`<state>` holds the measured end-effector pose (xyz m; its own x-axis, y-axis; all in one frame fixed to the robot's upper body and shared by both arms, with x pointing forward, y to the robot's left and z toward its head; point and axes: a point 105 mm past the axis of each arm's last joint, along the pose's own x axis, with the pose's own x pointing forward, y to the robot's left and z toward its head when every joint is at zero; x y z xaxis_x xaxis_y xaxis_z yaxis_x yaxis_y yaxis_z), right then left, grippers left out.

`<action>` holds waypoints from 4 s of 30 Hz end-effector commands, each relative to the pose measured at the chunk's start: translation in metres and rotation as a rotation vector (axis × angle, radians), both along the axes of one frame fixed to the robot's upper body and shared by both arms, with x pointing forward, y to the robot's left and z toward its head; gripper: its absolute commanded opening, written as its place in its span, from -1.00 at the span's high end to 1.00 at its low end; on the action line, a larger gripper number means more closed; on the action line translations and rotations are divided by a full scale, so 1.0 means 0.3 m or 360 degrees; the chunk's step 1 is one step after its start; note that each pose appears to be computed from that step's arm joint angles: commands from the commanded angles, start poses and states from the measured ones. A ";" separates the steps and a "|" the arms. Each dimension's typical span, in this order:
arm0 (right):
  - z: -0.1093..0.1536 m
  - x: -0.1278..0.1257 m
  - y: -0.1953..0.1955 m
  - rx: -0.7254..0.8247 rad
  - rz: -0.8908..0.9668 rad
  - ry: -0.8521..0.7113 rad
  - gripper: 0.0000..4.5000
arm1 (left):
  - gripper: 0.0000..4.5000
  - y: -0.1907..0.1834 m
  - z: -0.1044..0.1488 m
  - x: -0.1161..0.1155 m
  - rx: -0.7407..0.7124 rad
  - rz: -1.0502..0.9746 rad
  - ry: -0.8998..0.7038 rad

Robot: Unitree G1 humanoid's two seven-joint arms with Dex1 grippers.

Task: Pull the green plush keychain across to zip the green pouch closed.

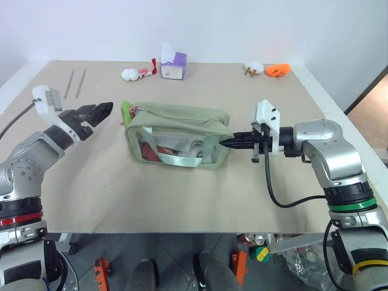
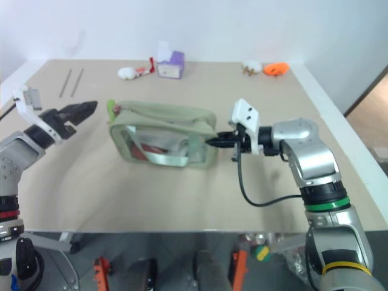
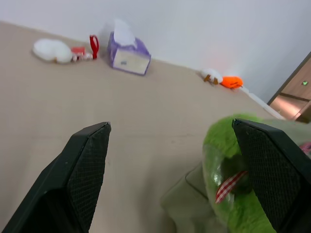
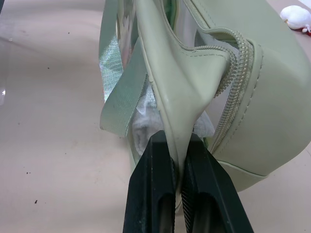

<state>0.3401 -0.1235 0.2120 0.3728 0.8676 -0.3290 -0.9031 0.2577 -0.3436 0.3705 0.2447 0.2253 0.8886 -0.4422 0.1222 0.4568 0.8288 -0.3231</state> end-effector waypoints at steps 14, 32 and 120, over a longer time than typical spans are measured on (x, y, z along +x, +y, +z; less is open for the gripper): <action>0.023 -0.013 0.004 -0.0001 0.0015 -0.0085 1.00 | -0.84 -0.086 -0.059 -0.016 0.0168 -0.0237 0.0083; 0.014 -0.013 0.000 -0.0019 0.0006 -0.0091 1.00 | 0.40 -0.102 -0.029 0.030 0.0097 -0.0213 0.0013; 0.003 -0.020 0.042 -0.0025 0.0043 -0.0080 1.00 | -0.98 -0.134 0.111 -0.146 0.0949 -0.0781 -0.0216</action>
<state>0.3384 -0.1188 0.2089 0.3942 0.8592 -0.3263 -0.8877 0.2641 -0.3771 0.3297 0.2012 0.2515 0.5573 -0.8147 -0.1600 0.8298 0.5396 0.1425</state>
